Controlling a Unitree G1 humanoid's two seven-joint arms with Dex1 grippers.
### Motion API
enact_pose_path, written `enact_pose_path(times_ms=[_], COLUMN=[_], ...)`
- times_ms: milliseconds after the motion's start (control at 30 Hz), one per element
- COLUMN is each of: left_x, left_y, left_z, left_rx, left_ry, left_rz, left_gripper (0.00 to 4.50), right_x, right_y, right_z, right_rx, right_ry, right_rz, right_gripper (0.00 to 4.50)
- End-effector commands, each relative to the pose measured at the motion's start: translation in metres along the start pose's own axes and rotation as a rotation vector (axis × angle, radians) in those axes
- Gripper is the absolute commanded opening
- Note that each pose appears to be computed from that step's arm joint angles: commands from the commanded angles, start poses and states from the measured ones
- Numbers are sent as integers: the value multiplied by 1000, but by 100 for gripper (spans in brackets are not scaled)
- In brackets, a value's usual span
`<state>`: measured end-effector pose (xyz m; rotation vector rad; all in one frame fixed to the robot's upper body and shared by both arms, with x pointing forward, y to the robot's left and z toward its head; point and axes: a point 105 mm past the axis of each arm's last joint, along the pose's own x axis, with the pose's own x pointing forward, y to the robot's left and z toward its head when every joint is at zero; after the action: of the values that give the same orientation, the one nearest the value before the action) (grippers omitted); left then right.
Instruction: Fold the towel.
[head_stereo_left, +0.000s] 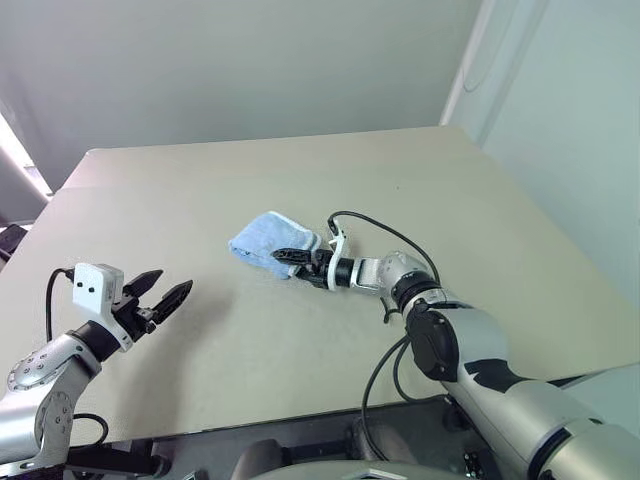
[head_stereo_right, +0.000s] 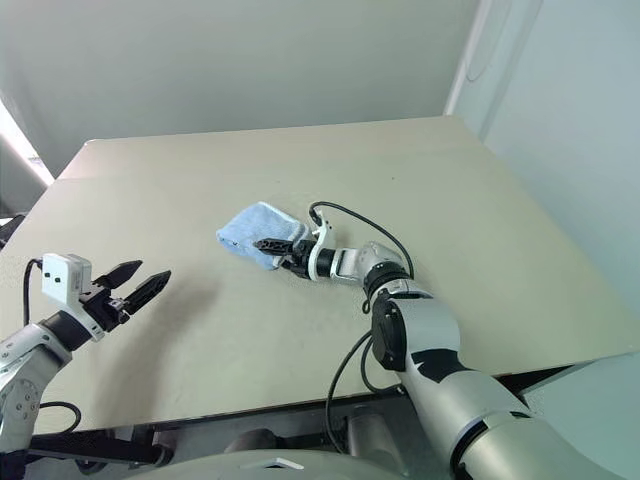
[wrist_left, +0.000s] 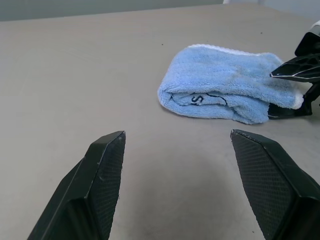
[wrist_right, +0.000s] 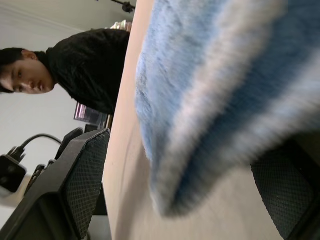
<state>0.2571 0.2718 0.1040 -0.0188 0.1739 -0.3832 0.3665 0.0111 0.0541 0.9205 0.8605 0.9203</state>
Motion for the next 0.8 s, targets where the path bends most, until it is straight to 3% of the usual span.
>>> enact_pose_path(times_ms=[33,100,167,267,333,400,533,667,800], left_x=[3,3,5,5,7,5,1,-6,-17], left_y=[1,0,-2,-1,-1,1,6,8,-4], left_z=[9,8,7,6,5,4,0,-3,-16], left_rx=[32,32,28,28,36,34,53,52,26], left_ry=[-11,-4,2,5,5,8,16,29,81], left_rz=[-16,-26,-37,-39,-31,-26,-1,7,-15], left_gripper=[357,357,357,357,357,357,357,357,357], right_x=[-15,-31,-60,-83,-103,-119,-129,-137,-153], right_y=[16,18,19,17,27,40,28,20,6], right_z=[19,23,26,9,13,16,-11,-21,-13], right_rx=[-119,-171,-354,-610,-944,-1110,-1168,-1245,-1299], right_ry=[27,64,108,173,-43,-227,-104,-72,-55], right_rz=[51,86,109,89,91,83,78,65,9], right_gripper=[448,448,448,448,448,448,448,448,448])
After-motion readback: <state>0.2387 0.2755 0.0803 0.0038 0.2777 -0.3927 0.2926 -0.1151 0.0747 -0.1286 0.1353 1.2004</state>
